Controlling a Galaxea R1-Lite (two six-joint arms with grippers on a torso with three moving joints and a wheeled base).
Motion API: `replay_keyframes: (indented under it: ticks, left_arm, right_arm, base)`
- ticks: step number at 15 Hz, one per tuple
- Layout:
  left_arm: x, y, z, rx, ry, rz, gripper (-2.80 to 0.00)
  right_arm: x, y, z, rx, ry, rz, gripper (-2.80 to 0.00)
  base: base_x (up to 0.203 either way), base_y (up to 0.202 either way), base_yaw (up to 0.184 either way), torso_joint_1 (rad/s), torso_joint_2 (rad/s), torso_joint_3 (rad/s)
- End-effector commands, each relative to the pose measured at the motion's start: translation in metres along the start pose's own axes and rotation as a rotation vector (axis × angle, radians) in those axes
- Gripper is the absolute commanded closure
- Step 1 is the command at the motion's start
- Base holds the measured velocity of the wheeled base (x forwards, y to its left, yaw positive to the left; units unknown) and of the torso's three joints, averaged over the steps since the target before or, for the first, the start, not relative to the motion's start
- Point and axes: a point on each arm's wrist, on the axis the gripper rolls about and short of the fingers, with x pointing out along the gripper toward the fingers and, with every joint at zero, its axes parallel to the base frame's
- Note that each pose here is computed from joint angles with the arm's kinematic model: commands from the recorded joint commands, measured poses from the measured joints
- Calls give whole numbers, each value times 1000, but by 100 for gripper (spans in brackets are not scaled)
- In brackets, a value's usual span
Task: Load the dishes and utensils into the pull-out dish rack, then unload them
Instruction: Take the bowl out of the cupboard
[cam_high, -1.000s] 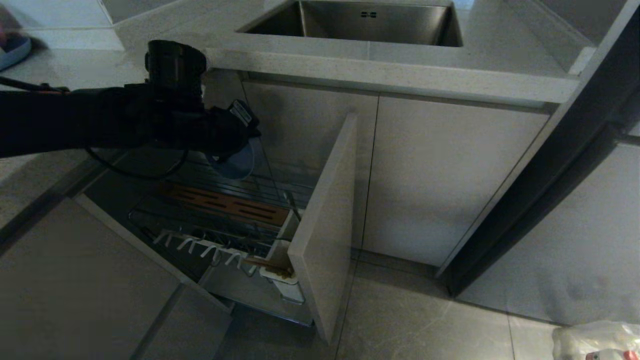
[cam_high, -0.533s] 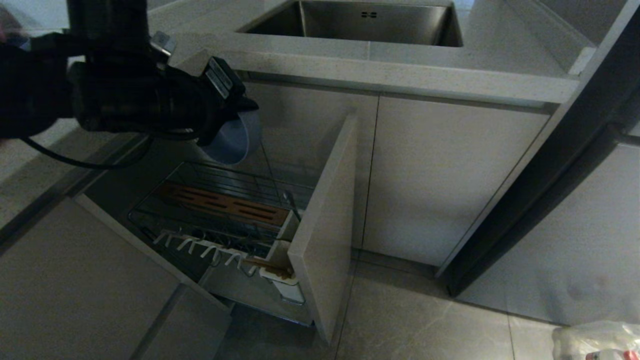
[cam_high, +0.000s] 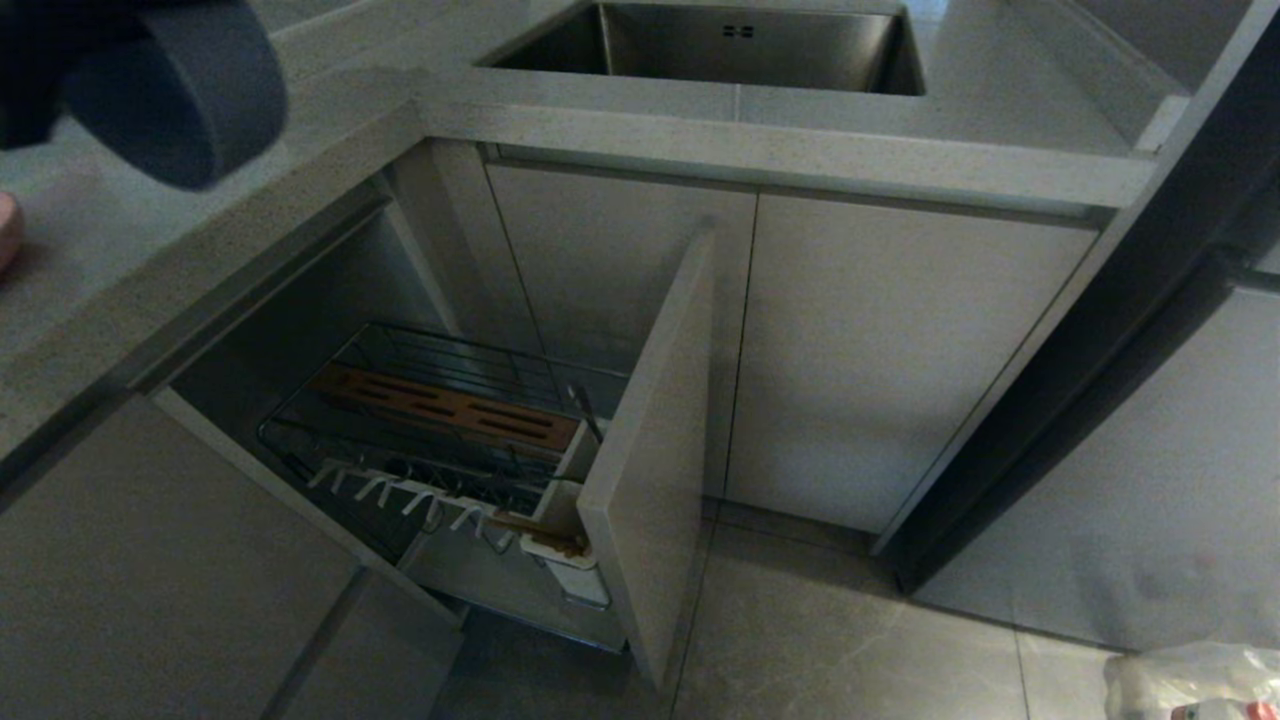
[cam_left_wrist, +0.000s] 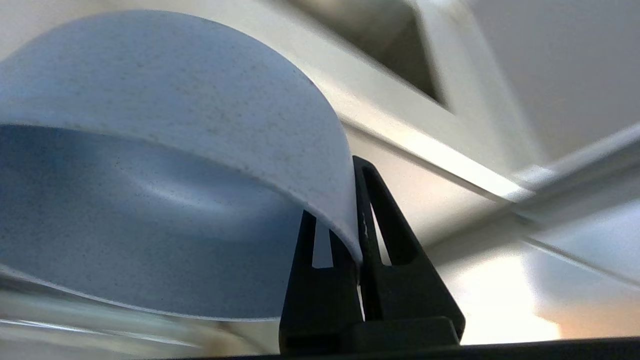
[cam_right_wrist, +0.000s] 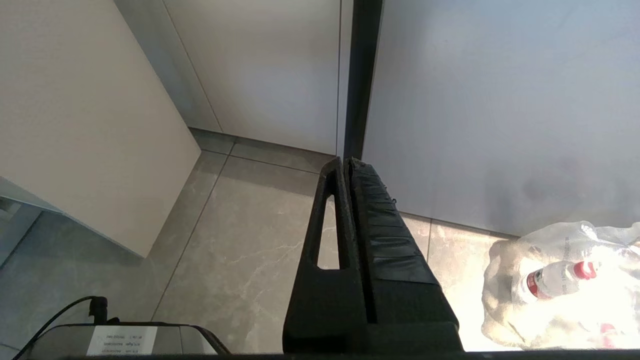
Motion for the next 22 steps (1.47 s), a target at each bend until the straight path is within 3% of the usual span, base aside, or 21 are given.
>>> replay_keyframes:
  ticks: [1, 4, 6, 8, 10, 12, 14, 18, 20, 22]
  left_arm:
    - [-48, 12, 26, 178, -152, 115, 0]
    - [-65, 28, 39, 339, -236, 378, 0]
    - [-72, 38, 44, 422, -247, 566, 0]
    - [-77, 48, 50, 475, -215, 761, 0]
    - [-78, 56, 58, 502, -152, 895, 0]
    - [-77, 62, 68, 502, -48, 941, 0]
    - [-60, 85, 70, 470, 99, 990, 0]
    - [-37, 127, 50, 360, 408, 1003, 0]
    - [-28, 141, 43, 321, 489, 987, 0]
    - [-21, 152, 41, 300, 518, 974, 0]
  right_arm:
    - [0, 0, 0, 0, 2, 1, 0]
    - [0, 0, 0, 0, 2, 0, 0]
    - [0, 0, 0, 0, 2, -1, 0]
    - [0, 0, 0, 0, 2, -1, 0]
    - [0, 0, 0, 0, 2, -1, 0]
    - [0, 0, 0, 0, 2, -1, 0]
    - [0, 0, 0, 0, 2, 0, 0]
    - [0, 0, 0, 0, 2, 1, 0]
    - [0, 0, 0, 0, 2, -1, 0]
    - [0, 0, 0, 0, 2, 0, 0]
  base:
    - [0, 0, 0, 0, 0, 0]
    - [0, 0, 0, 0, 0, 0]
    - [0, 0, 0, 0, 0, 0]
    - [0, 0, 0, 0, 0, 0]
    - [0, 0, 0, 0, 0, 0]
    - [0, 0, 0, 0, 0, 0]
    - [0, 0, 0, 0, 0, 0]
    - [0, 0, 0, 0, 0, 0]
    - [0, 0, 0, 0, 0, 0]
    - [0, 0, 0, 0, 0, 0]
